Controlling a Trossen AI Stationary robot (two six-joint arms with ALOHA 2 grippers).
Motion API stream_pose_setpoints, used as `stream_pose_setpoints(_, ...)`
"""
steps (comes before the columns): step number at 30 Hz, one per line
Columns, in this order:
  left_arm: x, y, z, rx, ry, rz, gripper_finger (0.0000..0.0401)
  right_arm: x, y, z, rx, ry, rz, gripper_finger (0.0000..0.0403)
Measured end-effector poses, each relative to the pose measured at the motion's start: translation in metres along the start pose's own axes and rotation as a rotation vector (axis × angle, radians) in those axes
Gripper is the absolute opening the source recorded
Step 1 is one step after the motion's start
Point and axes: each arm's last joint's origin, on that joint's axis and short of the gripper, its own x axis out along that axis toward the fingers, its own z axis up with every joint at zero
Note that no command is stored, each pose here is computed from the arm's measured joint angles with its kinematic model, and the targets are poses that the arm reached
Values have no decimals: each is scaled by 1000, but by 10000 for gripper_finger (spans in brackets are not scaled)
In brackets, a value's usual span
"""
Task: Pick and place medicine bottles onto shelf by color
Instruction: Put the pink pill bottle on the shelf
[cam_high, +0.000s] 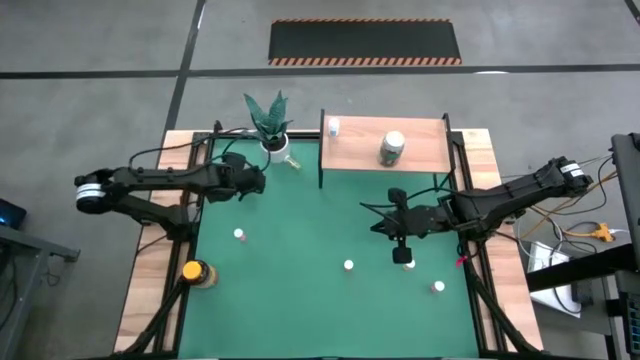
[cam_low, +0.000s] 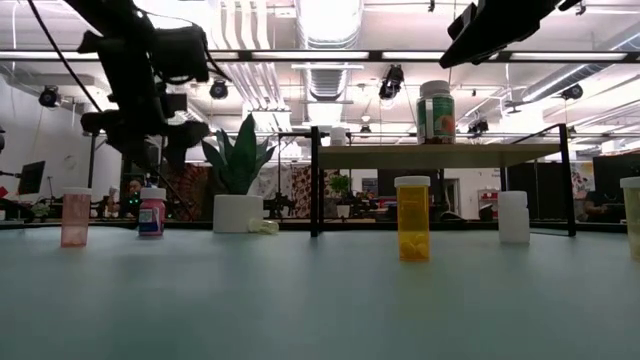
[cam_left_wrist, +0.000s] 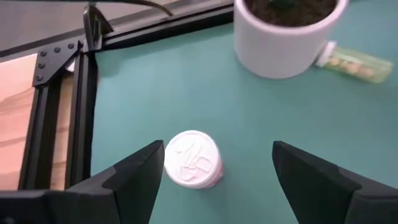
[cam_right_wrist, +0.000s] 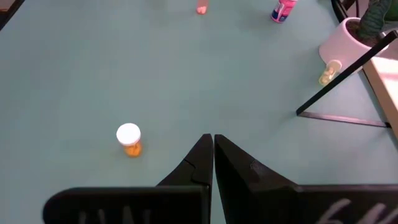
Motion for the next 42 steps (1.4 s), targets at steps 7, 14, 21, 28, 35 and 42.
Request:
stream_pose_setpoints(7, 18, -6, -6, 34, 48, 68, 280, 0, 0, 0, 2, 1, 0, 8)
stream_pose_setpoints(14, 29, -12, -9, 48, 49, 103, 278, 0, 0, 0, 10, 1, 0, 8)
stream_pose_setpoints(21, 31, -14, -10, 49, 67, 98, 214, 0, 0, -1, 11, 4, -1, 8)
stream_pose_setpoints(28, 31, -14, -10, 27, 64, 96, 150, 1, 0, -2, 25, 8, -1, 8)
stream_pose_setpoints(35, 20, -22, -7, 58, 81, 28, 153, 1, 0, -4, 23, 19, -1, 8)
stream_pose_setpoints(42, -29, -44, 0, 168, 84, -95, 158, 2, 0, -7, 13, 45, -3, 8)
